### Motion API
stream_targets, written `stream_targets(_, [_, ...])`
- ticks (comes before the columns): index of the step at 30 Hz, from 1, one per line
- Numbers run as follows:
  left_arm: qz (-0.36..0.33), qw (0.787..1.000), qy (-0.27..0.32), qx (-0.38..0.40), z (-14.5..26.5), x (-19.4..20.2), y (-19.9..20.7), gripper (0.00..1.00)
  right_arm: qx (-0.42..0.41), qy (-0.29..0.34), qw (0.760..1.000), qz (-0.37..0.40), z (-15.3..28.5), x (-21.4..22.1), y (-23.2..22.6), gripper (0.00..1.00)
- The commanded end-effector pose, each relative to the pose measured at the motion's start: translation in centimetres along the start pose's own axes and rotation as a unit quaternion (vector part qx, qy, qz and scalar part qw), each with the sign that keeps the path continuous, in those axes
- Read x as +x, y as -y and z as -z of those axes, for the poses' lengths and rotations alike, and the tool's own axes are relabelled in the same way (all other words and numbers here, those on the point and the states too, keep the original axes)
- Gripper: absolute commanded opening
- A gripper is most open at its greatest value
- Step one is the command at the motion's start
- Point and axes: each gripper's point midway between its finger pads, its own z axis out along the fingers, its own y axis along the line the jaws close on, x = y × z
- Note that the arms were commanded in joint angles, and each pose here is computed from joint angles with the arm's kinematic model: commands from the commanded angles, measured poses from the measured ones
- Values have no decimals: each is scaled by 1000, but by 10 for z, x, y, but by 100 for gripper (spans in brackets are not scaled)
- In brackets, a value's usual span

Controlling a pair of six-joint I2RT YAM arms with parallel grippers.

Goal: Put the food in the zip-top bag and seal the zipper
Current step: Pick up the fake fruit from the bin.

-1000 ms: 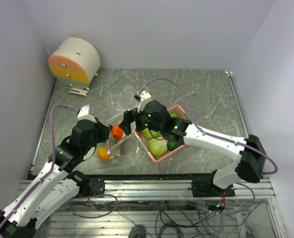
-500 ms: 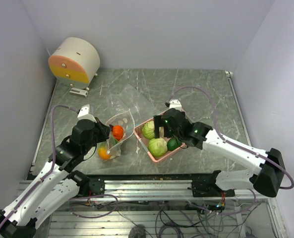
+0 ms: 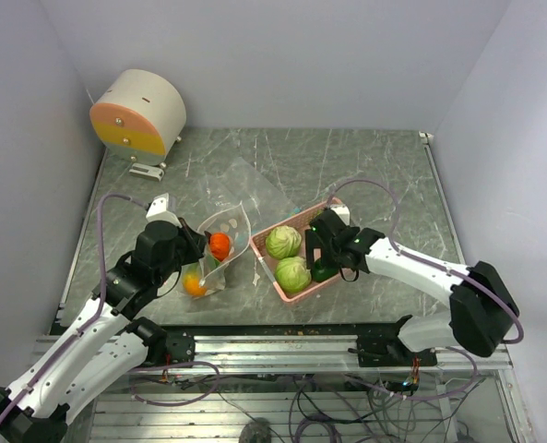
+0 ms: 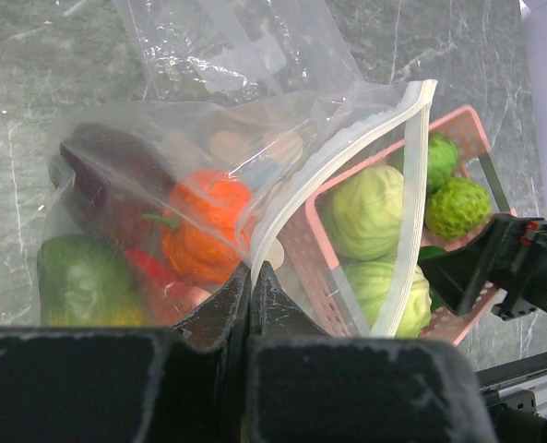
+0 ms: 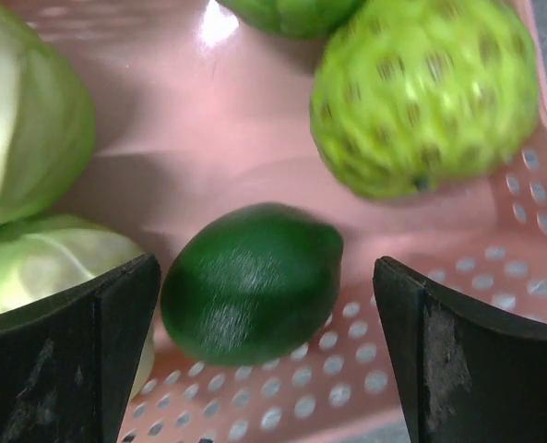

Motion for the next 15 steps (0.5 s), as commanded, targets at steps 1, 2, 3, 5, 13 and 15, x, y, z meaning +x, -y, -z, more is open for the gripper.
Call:
stream_targets(1, [-6, 1000, 8, 19, -2, -5, 10, 7, 5, -21, 1000, -4, -20, 13, 6, 100])
stream_targets(2, [-7, 1000, 7, 18, -2, -4, 9, 7, 6, -25, 1000, -3, -23, 15, 7, 99])
stream_targets(3, [-8, 1000, 6, 17, -3, -4, 9, 7, 5, -30, 1000, -3, -26, 17, 7, 96])
stream_targets(5, [-9, 1000, 6, 15, -3, -4, 8, 7, 0, -32, 999, -3, -28, 18, 6, 92])
stream_targets(13, [-5, 1000, 7, 15, -1, -5, 8, 7, -19, 8, 1000, -8, 2, -17, 0, 47])
stream_targets(15, [-4, 1000, 8, 14, -1, -5, 7, 7, -31, 31, 999, -12, 21, -34, -2, 43])
